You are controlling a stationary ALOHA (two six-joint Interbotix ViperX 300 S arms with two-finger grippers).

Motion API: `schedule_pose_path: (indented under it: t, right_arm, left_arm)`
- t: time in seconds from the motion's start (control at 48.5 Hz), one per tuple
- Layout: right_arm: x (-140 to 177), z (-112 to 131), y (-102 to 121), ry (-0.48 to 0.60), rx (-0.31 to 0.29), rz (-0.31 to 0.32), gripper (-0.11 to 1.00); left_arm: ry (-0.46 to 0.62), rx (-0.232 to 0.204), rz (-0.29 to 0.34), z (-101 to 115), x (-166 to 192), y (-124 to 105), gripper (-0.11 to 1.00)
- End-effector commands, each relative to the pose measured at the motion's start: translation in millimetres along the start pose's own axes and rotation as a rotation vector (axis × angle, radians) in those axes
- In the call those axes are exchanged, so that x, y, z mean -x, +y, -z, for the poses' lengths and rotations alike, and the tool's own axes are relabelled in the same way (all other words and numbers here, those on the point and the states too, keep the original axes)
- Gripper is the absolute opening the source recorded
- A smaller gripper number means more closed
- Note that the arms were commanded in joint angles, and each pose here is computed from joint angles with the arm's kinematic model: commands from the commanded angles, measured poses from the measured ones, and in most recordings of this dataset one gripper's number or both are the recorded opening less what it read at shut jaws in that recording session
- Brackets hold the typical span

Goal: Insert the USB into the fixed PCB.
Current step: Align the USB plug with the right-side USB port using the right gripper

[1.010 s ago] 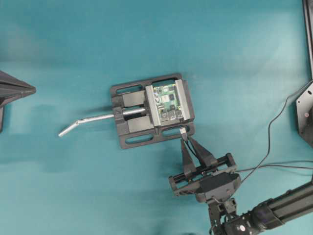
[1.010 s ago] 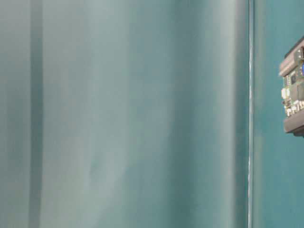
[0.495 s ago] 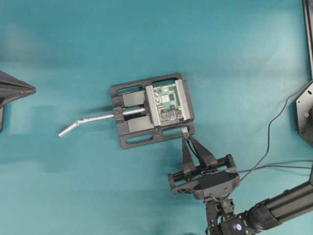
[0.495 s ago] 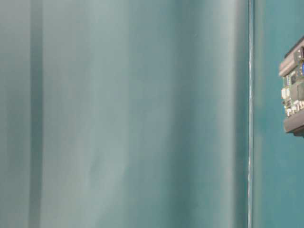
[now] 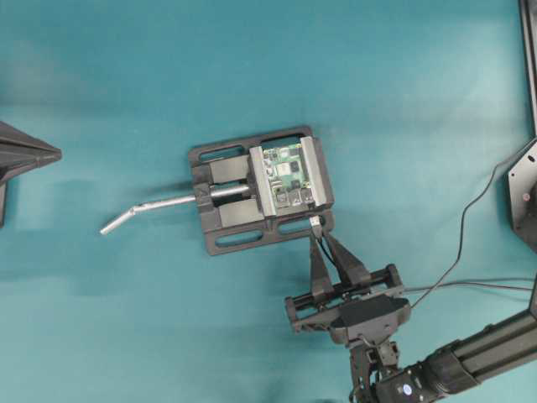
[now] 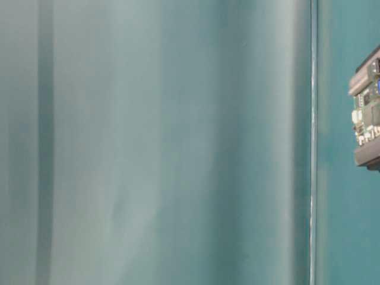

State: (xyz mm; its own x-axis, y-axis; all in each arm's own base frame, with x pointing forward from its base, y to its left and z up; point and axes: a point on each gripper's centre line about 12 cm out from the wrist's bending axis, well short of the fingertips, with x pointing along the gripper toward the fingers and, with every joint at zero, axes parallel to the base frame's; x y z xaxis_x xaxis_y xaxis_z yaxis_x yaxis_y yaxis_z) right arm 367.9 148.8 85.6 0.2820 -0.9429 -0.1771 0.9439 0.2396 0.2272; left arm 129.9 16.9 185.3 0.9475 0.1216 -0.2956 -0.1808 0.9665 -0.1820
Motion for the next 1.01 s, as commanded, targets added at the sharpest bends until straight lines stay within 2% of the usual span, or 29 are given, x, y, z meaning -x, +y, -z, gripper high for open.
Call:
schedule_pose_path:
  t: [0.0, 0.989]
  right_arm:
    - [2.3, -10.6, 7.1, 0.001, -0.034, -0.004, 0.21]
    - [-8.2, -19.5, 9.4, 0.002, -0.035, 0.022, 0.21]
  left_arm:
    - [-0.014, 0.002, -0.001, -6.6, 0.3, -0.8, 0.0]
    - [-0.014, 0.001, -0.001, -6.6, 0.3, -0.7, 0.0]
